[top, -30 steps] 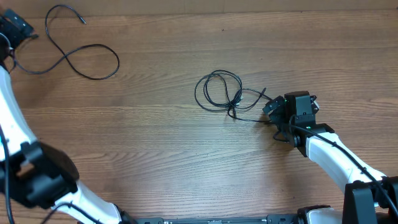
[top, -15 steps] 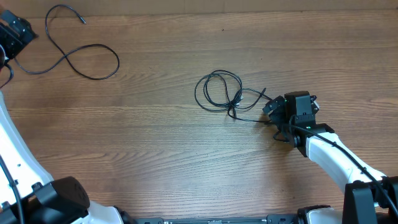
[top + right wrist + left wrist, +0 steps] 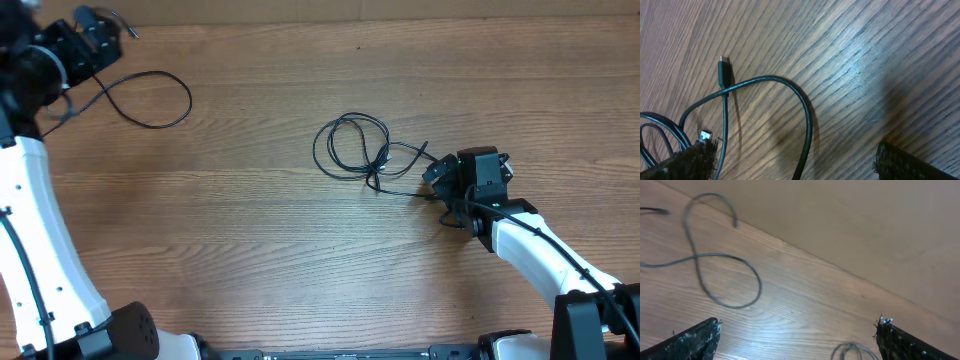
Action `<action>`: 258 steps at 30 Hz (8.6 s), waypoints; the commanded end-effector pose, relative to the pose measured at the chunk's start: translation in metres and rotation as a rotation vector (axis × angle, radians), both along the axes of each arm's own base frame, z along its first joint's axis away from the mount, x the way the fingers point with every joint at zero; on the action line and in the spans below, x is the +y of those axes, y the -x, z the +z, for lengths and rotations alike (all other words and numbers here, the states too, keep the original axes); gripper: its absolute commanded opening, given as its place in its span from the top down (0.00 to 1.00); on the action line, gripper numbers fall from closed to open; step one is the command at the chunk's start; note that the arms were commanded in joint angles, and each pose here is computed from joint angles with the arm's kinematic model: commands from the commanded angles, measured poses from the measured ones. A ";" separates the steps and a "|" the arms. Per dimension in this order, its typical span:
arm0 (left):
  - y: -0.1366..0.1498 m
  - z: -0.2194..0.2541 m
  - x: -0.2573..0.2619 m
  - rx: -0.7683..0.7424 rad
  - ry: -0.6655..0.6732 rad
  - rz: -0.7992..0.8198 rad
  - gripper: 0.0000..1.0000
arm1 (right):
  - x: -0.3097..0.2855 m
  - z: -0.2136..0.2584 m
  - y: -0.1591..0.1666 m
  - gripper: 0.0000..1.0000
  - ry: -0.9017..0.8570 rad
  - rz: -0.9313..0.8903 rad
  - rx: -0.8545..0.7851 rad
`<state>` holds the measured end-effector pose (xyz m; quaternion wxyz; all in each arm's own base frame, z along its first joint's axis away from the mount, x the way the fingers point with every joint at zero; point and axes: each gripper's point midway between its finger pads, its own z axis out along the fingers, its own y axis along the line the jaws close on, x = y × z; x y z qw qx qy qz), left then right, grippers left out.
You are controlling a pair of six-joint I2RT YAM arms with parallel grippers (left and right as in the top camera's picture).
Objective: Untangle cables
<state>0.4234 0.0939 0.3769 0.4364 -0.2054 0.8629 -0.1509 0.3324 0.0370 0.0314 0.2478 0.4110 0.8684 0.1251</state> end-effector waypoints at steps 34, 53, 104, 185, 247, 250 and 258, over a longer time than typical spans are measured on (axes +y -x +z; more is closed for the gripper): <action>0.054 -0.008 -0.071 0.145 -0.044 -0.195 0.00 | -0.003 0.002 -0.003 0.00 0.010 -0.006 -0.009; 0.123 0.041 -0.086 0.026 -0.126 -0.219 0.00 | -0.003 0.002 -0.003 0.00 0.009 -0.006 -0.009; 0.089 -0.082 -0.151 0.263 0.130 -0.384 0.01 | -0.003 0.002 -0.003 0.00 0.010 -0.006 -0.009; 0.061 -0.421 -0.271 0.846 -0.328 -0.266 0.96 | -0.003 0.002 -0.003 0.00 0.010 -0.006 -0.010; 0.029 -0.284 -0.261 0.847 -0.100 0.122 0.27 | 0.107 0.090 -0.022 0.00 -0.325 0.670 -0.336; 0.027 -0.297 -0.267 0.841 -0.060 0.129 0.00 | 0.106 0.087 -0.020 0.00 -0.330 0.668 -0.318; 0.022 -0.309 -0.271 0.819 -0.043 0.117 0.05 | 0.107 0.086 -0.019 0.00 -0.333 0.669 -0.312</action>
